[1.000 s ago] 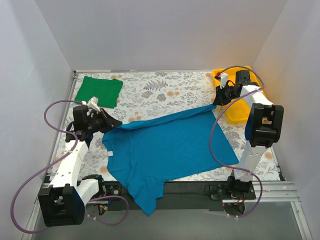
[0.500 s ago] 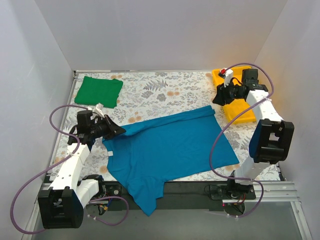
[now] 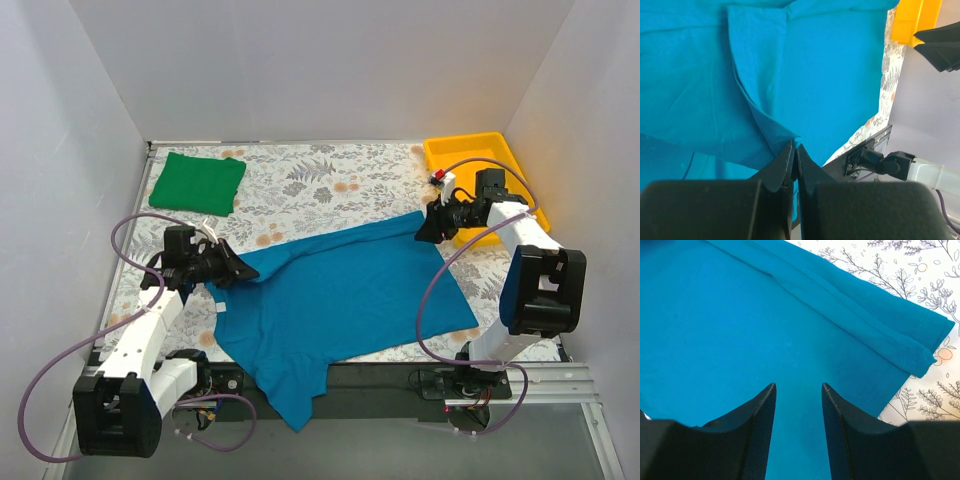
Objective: Fold and stack the t-shirts
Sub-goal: Fold the tshirt
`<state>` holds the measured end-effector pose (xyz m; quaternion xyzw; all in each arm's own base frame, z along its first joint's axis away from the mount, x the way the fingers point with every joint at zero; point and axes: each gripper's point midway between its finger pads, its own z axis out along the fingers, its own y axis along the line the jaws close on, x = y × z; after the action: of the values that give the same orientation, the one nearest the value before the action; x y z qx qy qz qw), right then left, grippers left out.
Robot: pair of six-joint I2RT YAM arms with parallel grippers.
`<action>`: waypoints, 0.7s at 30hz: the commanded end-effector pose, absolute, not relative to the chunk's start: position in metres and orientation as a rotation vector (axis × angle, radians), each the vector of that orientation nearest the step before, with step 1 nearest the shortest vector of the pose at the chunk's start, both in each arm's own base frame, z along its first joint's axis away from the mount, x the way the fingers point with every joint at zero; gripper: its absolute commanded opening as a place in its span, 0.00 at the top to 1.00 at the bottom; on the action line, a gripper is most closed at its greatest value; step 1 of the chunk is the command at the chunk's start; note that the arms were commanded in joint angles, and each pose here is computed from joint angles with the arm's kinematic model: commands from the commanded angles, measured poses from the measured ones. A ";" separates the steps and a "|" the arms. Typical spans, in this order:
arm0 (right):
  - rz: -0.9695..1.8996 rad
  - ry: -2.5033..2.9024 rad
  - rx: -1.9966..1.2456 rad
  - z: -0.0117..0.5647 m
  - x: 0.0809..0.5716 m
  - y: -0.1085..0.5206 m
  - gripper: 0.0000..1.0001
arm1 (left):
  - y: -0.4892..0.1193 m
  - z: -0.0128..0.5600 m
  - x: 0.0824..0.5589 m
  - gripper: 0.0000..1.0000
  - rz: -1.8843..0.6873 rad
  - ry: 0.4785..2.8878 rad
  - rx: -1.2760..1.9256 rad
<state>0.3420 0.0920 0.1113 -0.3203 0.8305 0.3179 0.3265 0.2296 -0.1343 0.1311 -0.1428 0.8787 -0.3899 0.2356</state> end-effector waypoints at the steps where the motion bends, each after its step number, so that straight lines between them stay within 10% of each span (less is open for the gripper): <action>1: 0.860 2.111 -0.869 0.121 0.341 0.097 0.51 | -0.138 0.127 0.220 1.00 -1.081 2.463 -0.403; 13: 0.878 2.123 -0.871 0.114 0.337 0.098 0.51 | -0.157 0.103 0.201 1.00 -1.064 2.632 -0.374; 21: 0.878 2.128 -0.870 0.111 0.336 0.097 0.51 | -0.154 0.123 0.210 0.60 -0.899 2.621 -0.223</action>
<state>0.3370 0.0953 0.1087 -0.3269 0.8238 0.3289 0.3259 0.1869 -0.1600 0.0867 -0.1037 0.9332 -0.3303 0.0967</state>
